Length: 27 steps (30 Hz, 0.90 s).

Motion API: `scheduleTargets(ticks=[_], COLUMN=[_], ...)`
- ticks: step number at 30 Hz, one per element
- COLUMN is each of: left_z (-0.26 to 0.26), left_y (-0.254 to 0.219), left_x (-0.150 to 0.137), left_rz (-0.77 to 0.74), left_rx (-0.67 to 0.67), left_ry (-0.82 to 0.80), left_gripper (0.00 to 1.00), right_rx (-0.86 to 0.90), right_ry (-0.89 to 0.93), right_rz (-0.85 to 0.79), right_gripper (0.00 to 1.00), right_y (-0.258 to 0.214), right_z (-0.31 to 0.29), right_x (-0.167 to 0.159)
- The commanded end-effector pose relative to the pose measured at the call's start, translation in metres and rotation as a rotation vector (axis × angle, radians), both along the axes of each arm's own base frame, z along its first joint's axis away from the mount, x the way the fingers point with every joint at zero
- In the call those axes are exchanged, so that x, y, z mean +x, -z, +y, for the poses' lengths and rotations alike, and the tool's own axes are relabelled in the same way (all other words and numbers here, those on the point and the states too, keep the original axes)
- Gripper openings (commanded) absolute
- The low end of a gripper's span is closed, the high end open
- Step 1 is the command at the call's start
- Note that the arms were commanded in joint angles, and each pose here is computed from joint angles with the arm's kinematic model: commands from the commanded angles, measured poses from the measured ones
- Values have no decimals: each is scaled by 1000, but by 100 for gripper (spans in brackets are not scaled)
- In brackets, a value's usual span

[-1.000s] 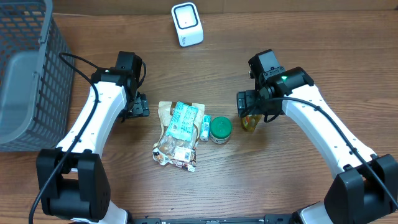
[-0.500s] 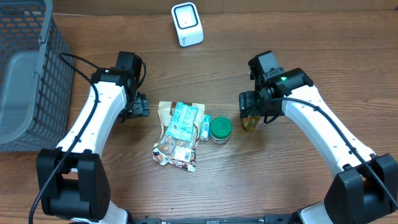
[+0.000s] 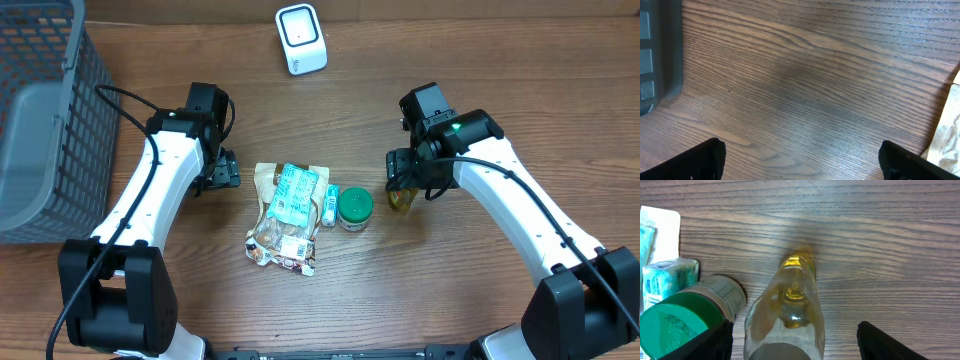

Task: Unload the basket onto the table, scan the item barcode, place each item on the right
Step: 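Close the right gripper on the oil bottle neck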

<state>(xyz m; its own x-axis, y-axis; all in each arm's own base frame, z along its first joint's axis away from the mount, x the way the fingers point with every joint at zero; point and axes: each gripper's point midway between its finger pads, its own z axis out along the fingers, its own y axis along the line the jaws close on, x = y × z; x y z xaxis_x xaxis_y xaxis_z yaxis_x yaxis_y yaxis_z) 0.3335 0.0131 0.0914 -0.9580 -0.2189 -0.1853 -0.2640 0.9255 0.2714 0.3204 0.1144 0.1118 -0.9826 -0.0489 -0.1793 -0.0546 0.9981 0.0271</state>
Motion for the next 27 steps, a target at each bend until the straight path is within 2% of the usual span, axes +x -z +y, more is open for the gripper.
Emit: scheduleTargets(ticks=[1,17,27], left_z=[2,2,2], left_y=[-11,-11,-11], left_x=[6,6,6], left_rz=[-43,-43,-43], left_rx=[7,7,7], left_ry=[-16,-16,-16], left_gripper=[100,99,100], right_rx=[4,22,8], right_ry=[4,-1,3], right_rz=[7,32,-7], right_gripper=[77,75,72], right_y=[2,14,19], right_z=[0,2,0], right_x=[-1,-8,0])
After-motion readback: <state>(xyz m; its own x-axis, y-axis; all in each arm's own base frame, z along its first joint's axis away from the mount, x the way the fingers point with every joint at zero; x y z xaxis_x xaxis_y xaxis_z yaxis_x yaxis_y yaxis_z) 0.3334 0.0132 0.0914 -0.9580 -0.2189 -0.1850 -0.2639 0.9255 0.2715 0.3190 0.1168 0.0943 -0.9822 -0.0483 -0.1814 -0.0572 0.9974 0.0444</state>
